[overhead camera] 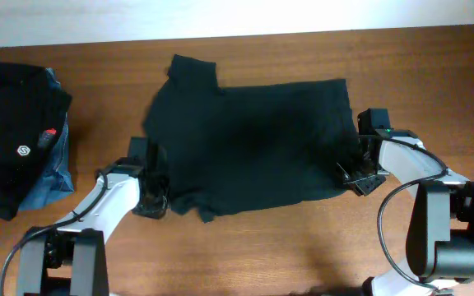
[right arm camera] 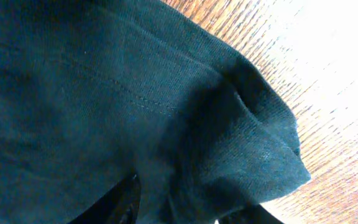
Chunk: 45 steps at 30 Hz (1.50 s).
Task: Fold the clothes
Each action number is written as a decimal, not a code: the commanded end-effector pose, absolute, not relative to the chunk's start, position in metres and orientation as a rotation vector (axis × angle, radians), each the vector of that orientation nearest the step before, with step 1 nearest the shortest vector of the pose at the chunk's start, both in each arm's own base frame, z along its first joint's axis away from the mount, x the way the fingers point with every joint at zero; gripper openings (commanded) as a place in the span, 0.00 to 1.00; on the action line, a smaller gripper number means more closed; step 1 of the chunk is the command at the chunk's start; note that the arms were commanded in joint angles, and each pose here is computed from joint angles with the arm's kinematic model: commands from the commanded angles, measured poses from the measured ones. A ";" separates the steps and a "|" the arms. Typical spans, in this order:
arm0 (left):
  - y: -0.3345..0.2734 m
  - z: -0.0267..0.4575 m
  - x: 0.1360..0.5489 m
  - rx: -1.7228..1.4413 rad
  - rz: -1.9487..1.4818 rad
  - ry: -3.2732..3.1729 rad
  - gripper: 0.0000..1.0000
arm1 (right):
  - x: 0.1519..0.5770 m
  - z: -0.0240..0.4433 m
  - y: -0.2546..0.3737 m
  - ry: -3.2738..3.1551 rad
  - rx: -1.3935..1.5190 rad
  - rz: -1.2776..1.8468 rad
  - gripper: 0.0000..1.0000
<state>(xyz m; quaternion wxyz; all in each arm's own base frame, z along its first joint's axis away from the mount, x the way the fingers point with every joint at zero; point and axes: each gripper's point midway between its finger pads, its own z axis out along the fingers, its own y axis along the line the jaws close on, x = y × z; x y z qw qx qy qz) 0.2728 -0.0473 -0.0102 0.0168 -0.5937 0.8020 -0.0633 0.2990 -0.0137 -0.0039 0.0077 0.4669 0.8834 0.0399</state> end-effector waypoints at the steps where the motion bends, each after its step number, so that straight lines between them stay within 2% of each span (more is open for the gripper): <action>1: -0.023 -0.051 0.232 -1.885 0.088 2.539 0.03 | 0.276 -0.030 -0.017 2.830 1.495 0.029 0.44; 6: -0.024 -0.051 0.232 -1.851 0.085 2.564 0.01 | 0.277 -0.030 -0.016 2.842 1.472 0.031 0.44; 8: -0.023 -0.051 0.232 -1.851 0.086 2.563 0.01 | 0.276 -0.030 -0.016 2.845 1.468 0.030 0.33; 11: -0.023 -0.050 0.232 -1.819 0.088 2.589 0.01 | 0.276 -0.030 -0.016 2.857 1.443 0.035 0.04; 17: -0.024 -0.040 0.239 -1.691 0.047 2.642 0.01 | 0.273 -0.030 -0.014 2.911 1.368 0.045 0.04; 22: -0.025 -0.009 0.250 -1.514 -0.047 2.654 0.00 | 0.256 -0.026 -0.012 2.969 1.400 0.018 0.04; 30: -0.013 0.037 0.220 -1.490 0.007 2.619 0.01 | 0.244 0.011 -0.009 2.951 1.392 0.050 0.04; 35: -0.012 0.050 0.217 -1.478 -0.024 2.594 0.00 | 0.248 0.048 -0.009 2.851 1.338 0.113 0.04; 39: -0.008 0.050 0.222 -1.467 -0.008 2.566 0.01 | 0.259 0.054 -0.010 2.799 1.310 0.143 0.04; 45: -0.003 0.061 0.261 -1.408 -0.078 2.413 0.01 | 0.292 0.058 -0.013 2.687 1.237 0.201 0.04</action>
